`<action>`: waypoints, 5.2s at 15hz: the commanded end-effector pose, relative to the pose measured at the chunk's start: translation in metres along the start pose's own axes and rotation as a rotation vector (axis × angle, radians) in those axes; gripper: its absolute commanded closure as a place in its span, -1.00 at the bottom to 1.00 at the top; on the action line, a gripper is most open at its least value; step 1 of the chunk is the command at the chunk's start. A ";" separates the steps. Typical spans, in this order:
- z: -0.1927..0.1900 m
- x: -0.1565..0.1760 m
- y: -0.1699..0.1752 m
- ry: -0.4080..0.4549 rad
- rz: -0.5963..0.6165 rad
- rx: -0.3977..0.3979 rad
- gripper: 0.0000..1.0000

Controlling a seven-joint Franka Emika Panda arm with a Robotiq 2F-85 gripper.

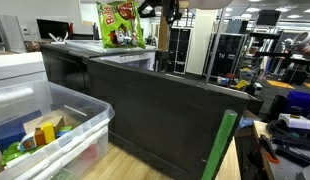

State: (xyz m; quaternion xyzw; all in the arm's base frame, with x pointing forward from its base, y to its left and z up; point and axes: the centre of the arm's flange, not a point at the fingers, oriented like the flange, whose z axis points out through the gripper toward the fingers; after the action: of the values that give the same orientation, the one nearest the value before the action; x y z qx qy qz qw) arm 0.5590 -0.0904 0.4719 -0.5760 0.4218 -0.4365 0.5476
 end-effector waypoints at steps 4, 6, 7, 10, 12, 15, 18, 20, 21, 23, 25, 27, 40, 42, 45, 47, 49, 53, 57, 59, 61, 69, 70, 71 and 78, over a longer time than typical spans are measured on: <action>0.023 0.024 -0.010 0.044 -0.039 0.027 -1.00; 0.026 0.030 -0.012 0.045 -0.046 0.031 -1.00; 0.027 0.032 -0.013 0.044 -0.047 0.033 -1.00; 0.032 0.039 -0.018 0.054 -0.047 0.046 -1.00; 0.035 0.048 -0.022 0.076 -0.060 0.056 -1.00; 0.040 0.064 -0.027 0.100 -0.075 0.065 -1.00; 0.037 0.071 -0.032 0.106 -0.078 0.080 -1.00; 0.027 0.062 -0.036 0.077 -0.064 0.091 -1.00; 0.020 0.054 -0.040 0.051 -0.052 0.098 -1.00; 0.009 0.040 -0.044 0.022 -0.036 0.113 -1.00; -0.007 0.026 -0.047 0.000 -0.024 0.111 -1.00; -0.022 0.016 -0.046 -0.003 0.001 0.086 -1.00; -0.095 -0.054 0.006 -0.157 0.050 -0.026 -1.00; -0.103 -0.062 0.006 -0.168 0.054 -0.025 -1.00; -0.104 -0.062 0.005 -0.168 0.054 -0.022 -1.00; -0.104 -0.062 0.005 -0.168 0.054 -0.022 -1.00; -0.104 -0.062 0.005 -0.168 0.054 -0.022 -1.00; -0.104 -0.062 0.005 -0.168 0.054 -0.022 -1.00; -0.104 -0.062 0.005 -0.168 0.054 -0.022 -1.00; -0.104 -0.062 0.005 -0.168 0.054 -0.022 -1.00; -0.104 -0.062 0.005 -0.168 0.054 -0.022 -1.00; -0.104 -0.062 0.005 -0.168 0.055 -0.022 -1.00; -0.104 -0.062 0.005 -0.168 0.055 -0.022 -1.00; -0.104 -0.062 0.005 -0.168 0.055 -0.022 -1.00; -0.104 -0.062 0.005 -0.168 0.055 -0.022 -1.00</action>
State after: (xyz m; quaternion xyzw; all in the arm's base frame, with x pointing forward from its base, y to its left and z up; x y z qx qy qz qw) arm 0.4418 -0.0581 0.4663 -0.6049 0.3945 -0.3667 0.5864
